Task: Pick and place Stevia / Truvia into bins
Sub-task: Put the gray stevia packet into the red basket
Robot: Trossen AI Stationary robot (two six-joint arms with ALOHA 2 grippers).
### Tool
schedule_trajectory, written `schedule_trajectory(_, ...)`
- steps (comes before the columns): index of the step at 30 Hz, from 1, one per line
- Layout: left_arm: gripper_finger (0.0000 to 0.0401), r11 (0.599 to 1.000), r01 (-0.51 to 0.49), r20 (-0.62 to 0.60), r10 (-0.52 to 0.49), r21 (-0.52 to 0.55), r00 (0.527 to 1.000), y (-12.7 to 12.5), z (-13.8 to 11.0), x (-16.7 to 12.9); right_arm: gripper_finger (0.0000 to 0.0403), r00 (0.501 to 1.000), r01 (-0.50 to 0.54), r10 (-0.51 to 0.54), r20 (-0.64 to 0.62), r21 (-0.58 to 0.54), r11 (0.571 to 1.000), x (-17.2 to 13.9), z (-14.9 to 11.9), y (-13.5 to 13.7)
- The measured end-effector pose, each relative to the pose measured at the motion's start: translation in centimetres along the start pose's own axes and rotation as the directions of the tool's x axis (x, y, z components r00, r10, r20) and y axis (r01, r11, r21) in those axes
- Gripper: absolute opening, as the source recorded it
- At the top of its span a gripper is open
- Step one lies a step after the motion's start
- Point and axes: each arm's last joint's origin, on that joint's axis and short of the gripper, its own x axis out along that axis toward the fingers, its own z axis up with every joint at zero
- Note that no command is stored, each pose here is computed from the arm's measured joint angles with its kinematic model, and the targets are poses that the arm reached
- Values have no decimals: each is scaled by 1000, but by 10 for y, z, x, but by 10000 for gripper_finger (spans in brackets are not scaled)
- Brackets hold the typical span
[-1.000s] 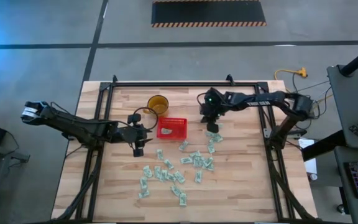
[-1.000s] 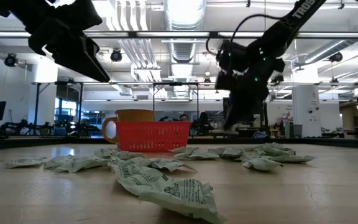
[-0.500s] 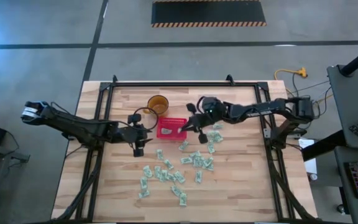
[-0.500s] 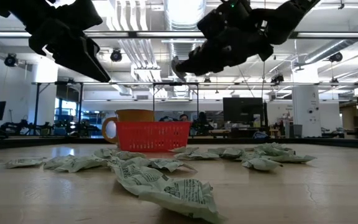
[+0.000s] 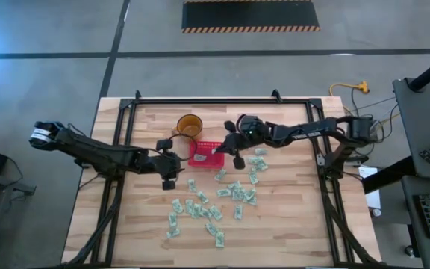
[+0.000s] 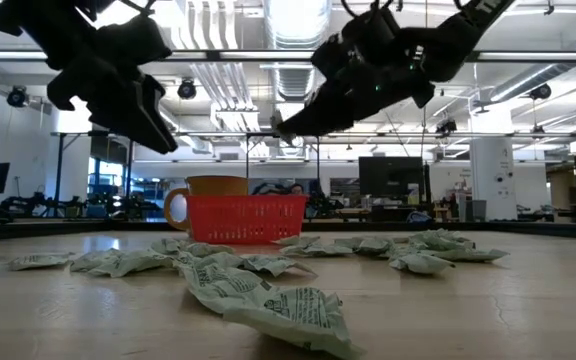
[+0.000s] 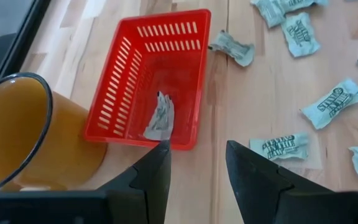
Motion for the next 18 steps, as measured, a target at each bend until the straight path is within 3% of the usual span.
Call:
schedule_trajectory(5,138,1000,-1,-20,1,9,1000,-2,-1,5,41,1000,4,-4,-31,11,1000,11,-15,-4)
schedule_trajectory(11,138,1000,8,-23,-8,8,1000,-2,-1,5,105,999,6,-4,-43,45,999,15,-8,-9)
schedule_trajectory(16,138,977,212,-47,-211,5,976,-10,-3,6,144,994,-29,29,-101,3,1000,6,4,-3)
schedule_trajectory(18,138,969,248,-59,-246,15,967,-16,-4,9,151,990,-54,53,-132,-4,999,0,9,4)
